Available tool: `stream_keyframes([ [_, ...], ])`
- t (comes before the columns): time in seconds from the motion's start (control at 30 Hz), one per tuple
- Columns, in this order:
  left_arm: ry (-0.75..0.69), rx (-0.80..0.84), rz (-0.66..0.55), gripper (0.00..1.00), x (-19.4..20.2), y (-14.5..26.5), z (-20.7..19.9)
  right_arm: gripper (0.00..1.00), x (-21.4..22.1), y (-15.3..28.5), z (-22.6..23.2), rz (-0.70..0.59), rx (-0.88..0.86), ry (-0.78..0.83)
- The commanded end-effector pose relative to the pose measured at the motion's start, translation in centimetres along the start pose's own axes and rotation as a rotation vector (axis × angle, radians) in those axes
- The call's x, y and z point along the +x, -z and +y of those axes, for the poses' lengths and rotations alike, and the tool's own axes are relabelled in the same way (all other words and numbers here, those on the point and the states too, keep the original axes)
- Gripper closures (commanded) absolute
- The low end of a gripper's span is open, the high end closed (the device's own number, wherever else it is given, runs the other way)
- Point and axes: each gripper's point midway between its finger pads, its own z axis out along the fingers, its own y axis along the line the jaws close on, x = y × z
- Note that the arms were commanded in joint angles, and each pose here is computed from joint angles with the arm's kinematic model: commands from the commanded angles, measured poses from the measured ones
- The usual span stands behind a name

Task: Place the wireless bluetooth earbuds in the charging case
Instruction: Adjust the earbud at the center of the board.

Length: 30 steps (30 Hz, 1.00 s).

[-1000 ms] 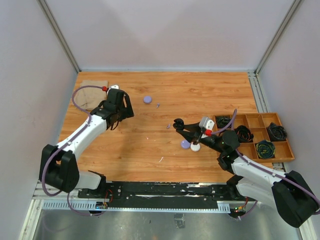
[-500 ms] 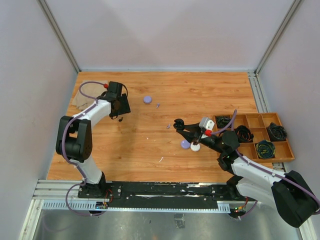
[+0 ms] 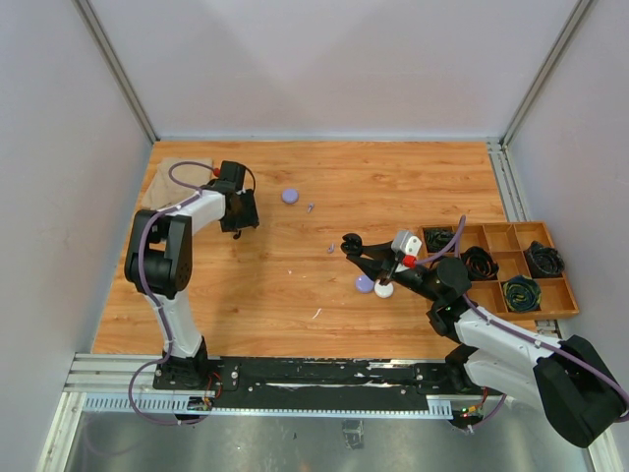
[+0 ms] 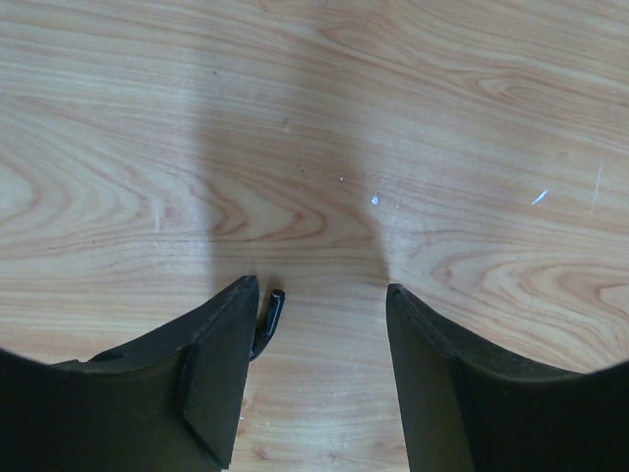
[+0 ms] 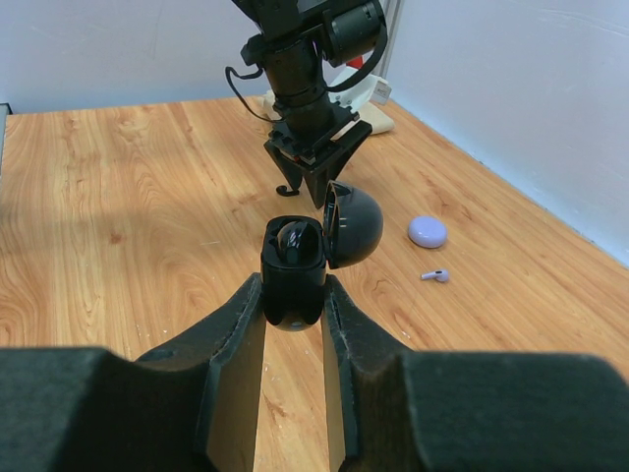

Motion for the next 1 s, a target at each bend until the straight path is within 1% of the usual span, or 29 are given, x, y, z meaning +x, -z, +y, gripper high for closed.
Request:
stream_keyframes([
  [0.0, -0.017, 0.019, 0.037, 0.40, 0.6, -0.3, -0.1, 0.94, -0.8, -0.1, 0.4, -0.033, -0.009, 0.014],
  [0.33, -0.037, 0.096, 0.111, 0.41, 4.1, 1.3, -0.6, 0.94, -0.9, -0.1, 0.3, -0.037, -0.008, 0.013],
  [0.7, -0.093, 0.092, 0.144, 0.41, 6.7, 2.9, -0.6, 0.94, -1.1, -0.1, 0.3, -0.042, -0.006, 0.014],
  [0.97, -0.087, 0.068, 0.160, 0.41, 8.0, 4.1, 0.2, 0.94, -1.3, -0.1, 0.3, -0.046, -0.007, 0.014],
])
